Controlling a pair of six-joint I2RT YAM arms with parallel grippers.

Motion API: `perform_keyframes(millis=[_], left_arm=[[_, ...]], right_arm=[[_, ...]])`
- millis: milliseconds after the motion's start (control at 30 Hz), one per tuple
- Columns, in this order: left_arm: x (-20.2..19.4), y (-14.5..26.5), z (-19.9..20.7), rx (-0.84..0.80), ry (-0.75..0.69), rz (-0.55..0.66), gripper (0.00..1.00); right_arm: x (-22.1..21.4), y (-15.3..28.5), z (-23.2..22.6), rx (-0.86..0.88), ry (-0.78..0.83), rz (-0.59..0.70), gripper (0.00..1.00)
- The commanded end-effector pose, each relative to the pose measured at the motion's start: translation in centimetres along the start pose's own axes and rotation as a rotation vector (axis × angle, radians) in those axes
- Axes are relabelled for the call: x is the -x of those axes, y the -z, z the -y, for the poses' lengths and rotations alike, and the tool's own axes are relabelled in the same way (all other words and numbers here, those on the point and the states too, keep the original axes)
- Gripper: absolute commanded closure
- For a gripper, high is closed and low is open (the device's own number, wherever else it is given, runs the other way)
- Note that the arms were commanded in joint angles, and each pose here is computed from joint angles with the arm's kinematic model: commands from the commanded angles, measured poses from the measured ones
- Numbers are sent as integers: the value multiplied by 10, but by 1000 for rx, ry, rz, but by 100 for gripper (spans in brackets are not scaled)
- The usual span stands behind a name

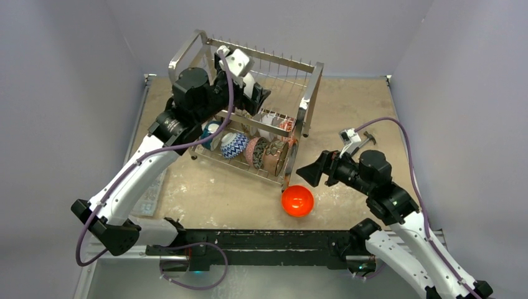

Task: Load the bowls into the dish rack
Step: Pick up the bowl from the center of the board.

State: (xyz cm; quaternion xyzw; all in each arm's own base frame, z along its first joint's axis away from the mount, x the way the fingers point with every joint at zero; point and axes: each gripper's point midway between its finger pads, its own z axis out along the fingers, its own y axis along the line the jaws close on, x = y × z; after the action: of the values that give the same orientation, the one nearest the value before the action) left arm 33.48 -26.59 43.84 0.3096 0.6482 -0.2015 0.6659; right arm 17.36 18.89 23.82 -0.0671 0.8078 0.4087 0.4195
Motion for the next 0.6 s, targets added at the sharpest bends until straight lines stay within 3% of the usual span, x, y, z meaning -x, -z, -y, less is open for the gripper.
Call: perform_keyframes(millis=[0,267,567], left_arm=[[45,28,15,-58,146,186,6],[36,68,39,-134,385,221,12],[-1,123,59,-162,559,191,12]], right_arm=[[10,5,6,-77,-27,17,1],[-7,15,51,-322,-163,27,1],[-51,9,64,-324,-306,-60,1]])
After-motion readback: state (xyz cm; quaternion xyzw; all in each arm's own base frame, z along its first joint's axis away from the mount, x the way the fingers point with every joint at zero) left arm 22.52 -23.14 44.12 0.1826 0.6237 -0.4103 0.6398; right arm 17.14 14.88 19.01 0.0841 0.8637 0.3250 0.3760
